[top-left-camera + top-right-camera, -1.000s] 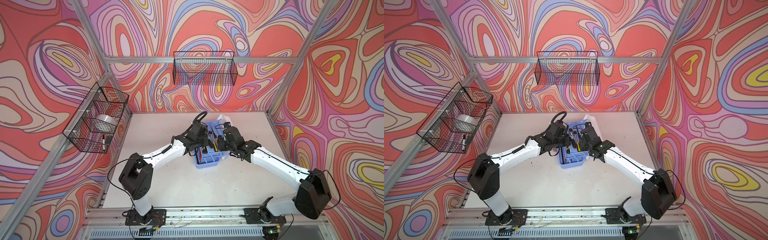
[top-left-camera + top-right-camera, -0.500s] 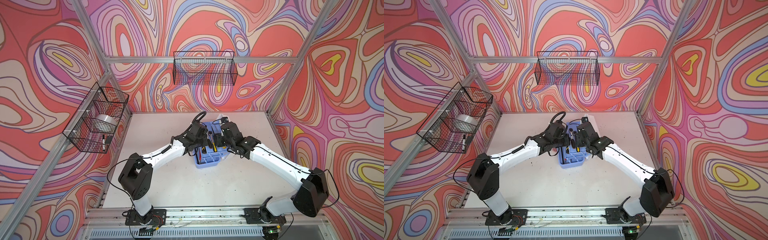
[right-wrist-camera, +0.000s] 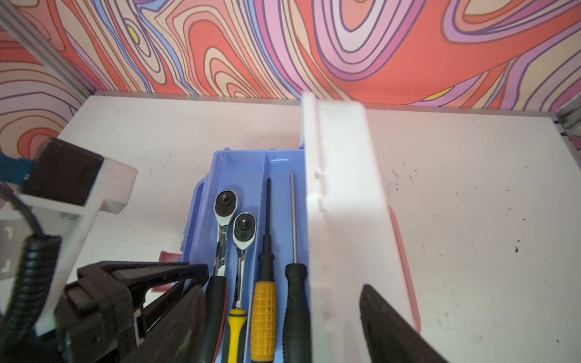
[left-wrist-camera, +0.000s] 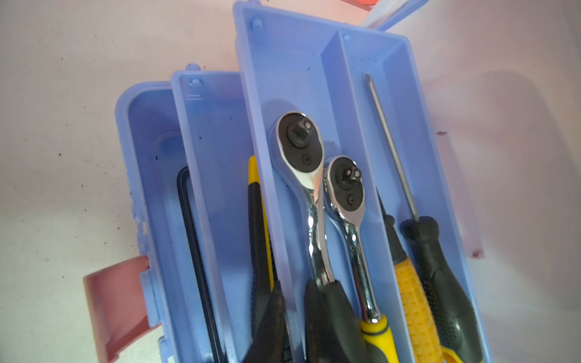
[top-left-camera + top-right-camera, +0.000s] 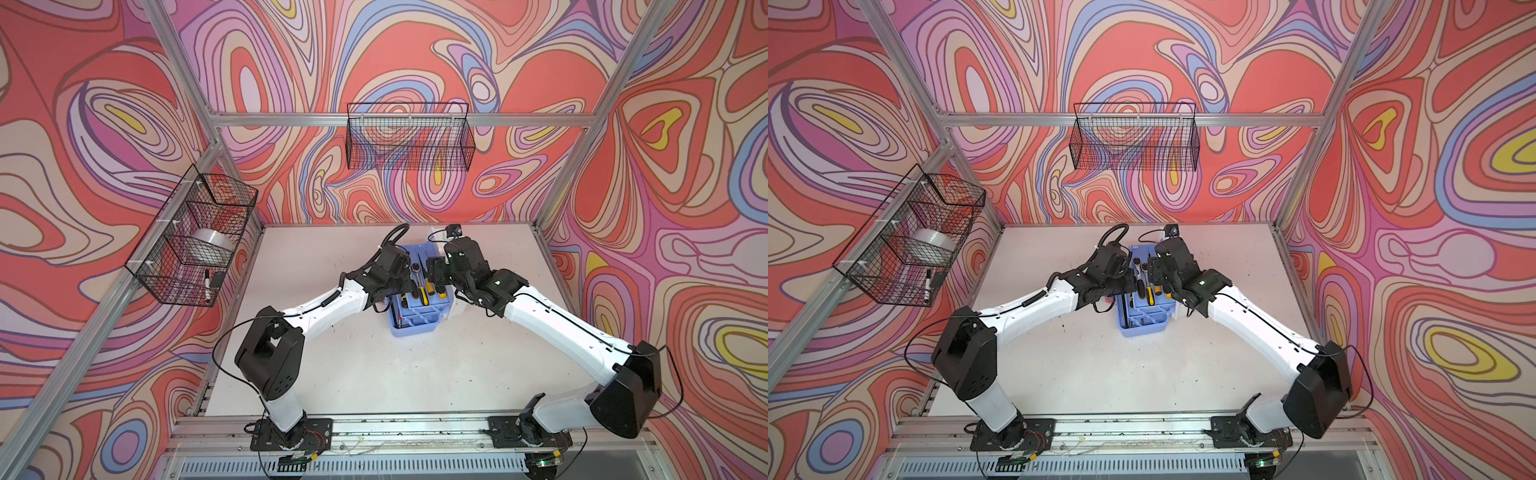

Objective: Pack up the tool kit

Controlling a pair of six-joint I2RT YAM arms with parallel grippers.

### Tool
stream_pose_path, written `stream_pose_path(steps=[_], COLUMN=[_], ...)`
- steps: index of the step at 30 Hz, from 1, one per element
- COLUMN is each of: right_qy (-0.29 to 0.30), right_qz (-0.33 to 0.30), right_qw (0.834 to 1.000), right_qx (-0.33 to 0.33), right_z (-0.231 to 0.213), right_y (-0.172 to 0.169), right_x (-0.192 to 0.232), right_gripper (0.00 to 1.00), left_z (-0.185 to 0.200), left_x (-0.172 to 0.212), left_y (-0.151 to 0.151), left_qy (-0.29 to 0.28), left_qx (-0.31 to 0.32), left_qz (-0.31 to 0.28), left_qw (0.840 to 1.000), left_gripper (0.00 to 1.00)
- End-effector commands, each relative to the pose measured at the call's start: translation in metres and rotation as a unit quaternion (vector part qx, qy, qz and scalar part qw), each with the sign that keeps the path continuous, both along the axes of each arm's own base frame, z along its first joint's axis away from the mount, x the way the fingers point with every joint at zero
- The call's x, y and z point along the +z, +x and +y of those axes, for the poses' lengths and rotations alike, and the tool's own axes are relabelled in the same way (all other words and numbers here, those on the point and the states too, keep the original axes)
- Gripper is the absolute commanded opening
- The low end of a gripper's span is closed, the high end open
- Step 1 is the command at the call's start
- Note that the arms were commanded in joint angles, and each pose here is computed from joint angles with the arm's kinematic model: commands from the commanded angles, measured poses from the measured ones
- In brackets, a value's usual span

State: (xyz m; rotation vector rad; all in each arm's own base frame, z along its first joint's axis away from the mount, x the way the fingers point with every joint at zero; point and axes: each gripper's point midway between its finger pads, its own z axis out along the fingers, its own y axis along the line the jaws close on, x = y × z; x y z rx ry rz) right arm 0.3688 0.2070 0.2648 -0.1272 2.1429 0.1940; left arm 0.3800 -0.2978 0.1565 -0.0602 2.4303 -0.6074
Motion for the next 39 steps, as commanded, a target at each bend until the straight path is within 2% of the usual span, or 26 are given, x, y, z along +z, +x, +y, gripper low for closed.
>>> stream_pose_path(steps=[1, 7, 14, 18, 28, 34, 39], right_qy=[-0.023, 0.011, 0.026, 0.024, 0.031, 0.041, 0.07], right_qz=[-0.028, -0.017, 0.0, 0.008, 0.02, 0.022, 0.026], right_qw=[0.999, 1.0, 1.0, 1.0, 0.999, 0.999, 0.996], right_qx=[-0.007, 0.014, 0.002, -0.006, -0.003, 0.009, 0.051], right_z=[-0.017, -0.033, -0.053, -0.061, -0.058, -0.052, -0.033], right_y=[-0.007, -0.014, -0.022, -0.021, -0.017, -0.015, -0.016], right_x=[0.01, -0.005, -0.026, -0.033, -0.046, -0.048, -0.049], right_gripper=[0.87, 0.89, 0.89, 0.89, 0.89, 0.89, 0.89], left_z=[0.013, 0.019, 0.04, 0.057, 0.08, 0.069, 0.051], left_x=[-0.033, -0.023, -0.01, -0.01, -0.027, -0.045, -0.055], left_y=[-0.014, -0.019, -0.031, -0.042, -0.061, -0.062, -0.06], left_qy=[0.037, 0.03, 0.04, 0.059, 0.077, 0.069, 0.043], left_qx=[-0.003, 0.002, 0.02, 0.031, 0.044, 0.029, 0.004], left_qz=[0.043, 0.034, 0.017, 0.014, 0.021, 0.043, 0.06], left_qw=[0.998, 0.999, 0.999, 0.998, 0.996, 0.996, 0.997], left_gripper=[0.13, 0.17, 0.31, 0.34, 0.32, 0.29, 0.28])
